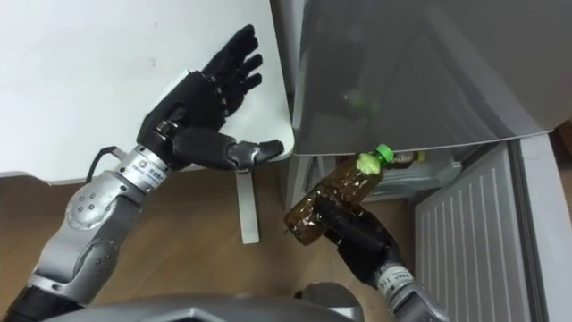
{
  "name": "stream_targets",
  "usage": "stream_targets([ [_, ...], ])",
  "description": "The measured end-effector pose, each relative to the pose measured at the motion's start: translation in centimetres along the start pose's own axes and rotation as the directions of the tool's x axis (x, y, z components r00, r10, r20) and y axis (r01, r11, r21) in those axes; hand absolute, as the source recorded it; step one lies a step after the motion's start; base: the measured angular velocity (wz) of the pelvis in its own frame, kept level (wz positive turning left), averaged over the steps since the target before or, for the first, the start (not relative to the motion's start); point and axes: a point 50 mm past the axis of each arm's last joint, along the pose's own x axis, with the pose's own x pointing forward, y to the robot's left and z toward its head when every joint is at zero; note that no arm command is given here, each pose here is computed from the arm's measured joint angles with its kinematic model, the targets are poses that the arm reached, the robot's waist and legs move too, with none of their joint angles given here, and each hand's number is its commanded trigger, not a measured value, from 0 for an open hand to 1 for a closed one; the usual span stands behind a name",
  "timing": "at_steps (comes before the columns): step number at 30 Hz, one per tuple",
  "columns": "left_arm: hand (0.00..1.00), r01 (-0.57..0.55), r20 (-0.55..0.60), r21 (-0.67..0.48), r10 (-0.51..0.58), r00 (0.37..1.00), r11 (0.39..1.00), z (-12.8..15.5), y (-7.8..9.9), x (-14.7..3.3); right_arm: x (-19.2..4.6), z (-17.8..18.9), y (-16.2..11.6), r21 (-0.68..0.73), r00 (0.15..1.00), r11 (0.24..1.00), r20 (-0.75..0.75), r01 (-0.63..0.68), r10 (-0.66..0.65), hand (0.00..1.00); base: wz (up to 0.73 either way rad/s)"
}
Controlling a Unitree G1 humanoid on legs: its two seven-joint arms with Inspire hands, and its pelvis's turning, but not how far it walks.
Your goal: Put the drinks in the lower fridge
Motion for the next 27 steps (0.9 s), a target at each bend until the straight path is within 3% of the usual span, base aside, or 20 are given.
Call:
stream_targets([
  [5, 0.0, -0.236, 0.169, 0.073, 0.221, 0.961, 0.969, 3.6, 2.5, -1.4, -1.3, -0.7, -1.7, 0.055, 0.995, 0.993, 0.009, 0.102, -0.103, 1.0, -0.02],
  [8, 0.0, -0.448, 0.257, 0.075, 0.417, 0.872, 0.891, 5.2, 4.6, -4.1, -2.4, -0.1, -2.9, 0.092, 0.984, 0.983, 0.06, 0.161, -0.167, 1.0, 0.0],
  [11, 0.0, -0.687, 0.332, 0.055, 0.635, 0.697, 0.725, 6.6, 7.4, -7.0, -4.0, 0.7, -4.5, 0.163, 0.951, 0.953, 0.137, 0.256, -0.279, 1.0, 0.07],
  [12, 0.0, -0.724, 0.342, 0.053, 0.669, 0.66, 0.687, 6.8, 7.9, -7.6, -4.2, 0.8, -4.7, 0.172, 0.945, 0.948, 0.146, 0.268, -0.294, 1.0, 0.06],
  [14, 0.0, -0.845, 0.379, 0.038, 0.774, 0.507, 0.534, 7.7, 9.5, -10.0, -5.0, 1.2, -5.4, 0.202, 0.926, 0.934, 0.18, 0.296, -0.332, 1.0, 0.08],
  [15, 0.0, -0.868, 0.388, 0.042, 0.792, 0.471, 0.495, 7.9, 9.8, -10.6, -5.1, 1.1, -5.5, 0.215, 0.92, 0.928, 0.187, 0.304, -0.344, 1.0, 0.07],
  [16, 0.0, -0.907, 0.407, 0.04, 0.822, 0.397, 0.419, 8.3, 10.2, -11.8, -5.4, 1.0, -5.7, 0.238, 0.909, 0.917, 0.198, 0.319, -0.368, 1.0, 0.05],
  [23, 0.0, -0.999, 0.422, 0.015, 0.905, 0.048, 0.046, 8.9, 11.5, -18.3, -7.0, 0.4, -6.9, 0.33, 0.84, 0.838, 0.186, 0.435, -0.51, 1.0, 0.02],
  [27, 0.0, -0.997, 0.339, -0.018, 0.937, -0.082, -0.081, 7.4, 12.1, -20.7, -7.3, 0.4, -7.2, 0.354, 0.811, 0.805, 0.178, 0.475, -0.557, 1.0, 0.15],
])
